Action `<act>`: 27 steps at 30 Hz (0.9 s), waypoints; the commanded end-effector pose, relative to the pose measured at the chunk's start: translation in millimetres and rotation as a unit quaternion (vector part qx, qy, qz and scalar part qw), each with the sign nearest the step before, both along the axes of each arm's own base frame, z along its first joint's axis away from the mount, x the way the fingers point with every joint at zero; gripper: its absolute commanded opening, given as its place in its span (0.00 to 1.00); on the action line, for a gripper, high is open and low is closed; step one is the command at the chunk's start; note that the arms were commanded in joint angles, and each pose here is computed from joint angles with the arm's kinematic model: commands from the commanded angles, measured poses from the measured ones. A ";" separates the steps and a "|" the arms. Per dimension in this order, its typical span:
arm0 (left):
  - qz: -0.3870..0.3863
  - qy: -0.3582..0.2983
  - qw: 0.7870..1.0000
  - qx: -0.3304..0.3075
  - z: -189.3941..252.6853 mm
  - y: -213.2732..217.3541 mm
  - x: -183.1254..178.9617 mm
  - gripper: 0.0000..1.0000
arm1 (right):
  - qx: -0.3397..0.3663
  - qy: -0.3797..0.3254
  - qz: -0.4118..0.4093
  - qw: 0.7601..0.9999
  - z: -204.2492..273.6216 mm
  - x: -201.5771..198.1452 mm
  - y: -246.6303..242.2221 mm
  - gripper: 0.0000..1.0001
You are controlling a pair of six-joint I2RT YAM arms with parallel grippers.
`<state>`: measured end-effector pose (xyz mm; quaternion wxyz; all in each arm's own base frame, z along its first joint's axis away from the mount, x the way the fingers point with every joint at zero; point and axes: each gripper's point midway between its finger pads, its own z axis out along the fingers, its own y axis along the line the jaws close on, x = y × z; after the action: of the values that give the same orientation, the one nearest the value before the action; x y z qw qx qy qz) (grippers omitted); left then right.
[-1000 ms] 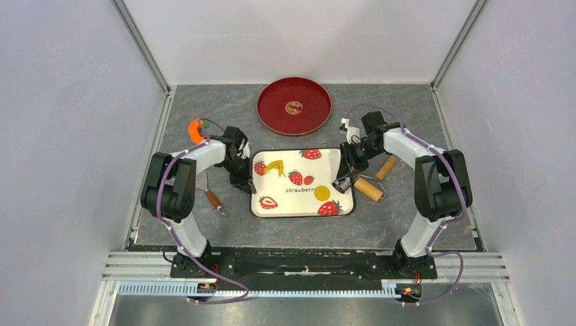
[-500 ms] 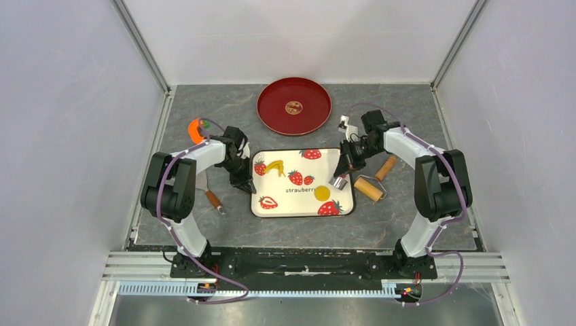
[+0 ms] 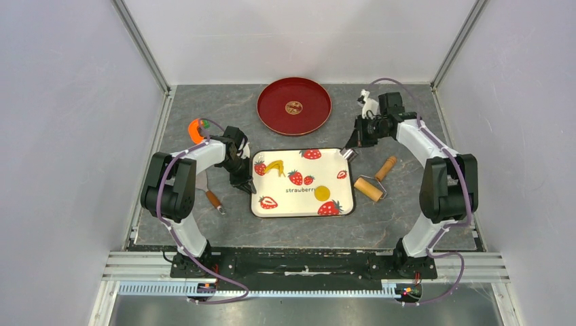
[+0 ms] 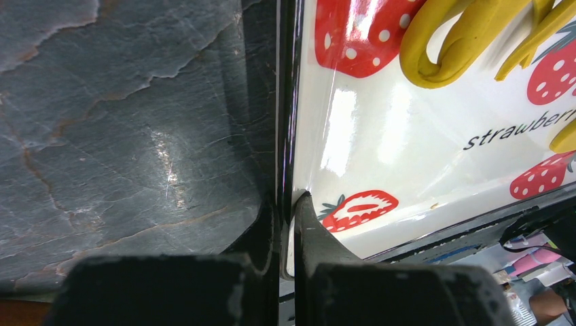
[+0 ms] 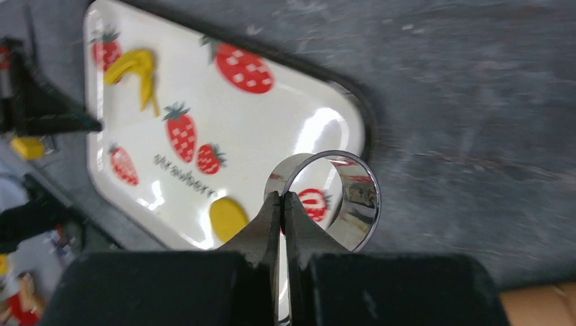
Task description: Roll out the dumpling wrappers from the dough
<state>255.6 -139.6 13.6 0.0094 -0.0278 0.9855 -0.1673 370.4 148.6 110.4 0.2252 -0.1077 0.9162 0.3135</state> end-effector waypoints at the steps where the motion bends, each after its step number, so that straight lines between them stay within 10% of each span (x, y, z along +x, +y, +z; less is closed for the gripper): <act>1: -0.042 0.009 0.997 0.065 -22.8 19.0 -11.6 0.02 | -0.096 -0.114 -0.105 0.983 35.7 55.0 -43.9 0.00; 19: -0.035 0.001 0.998 0.046 -16.5 11.9 -9.1 0.02 | -0.295 -0.155 -0.194 0.923 -19.8 65.3 -123.5 0.04; 27: -0.033 0.000 0.998 0.045 -15.3 12.1 -10.8 0.02 | -0.298 -0.139 -0.199 0.923 -23.6 58.9 -125.1 0.52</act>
<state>255.7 -139.8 14.2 0.0100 -0.0277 0.9853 -0.1681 424.2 25.5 82.3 0.3538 -0.0296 0.9343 -0.0332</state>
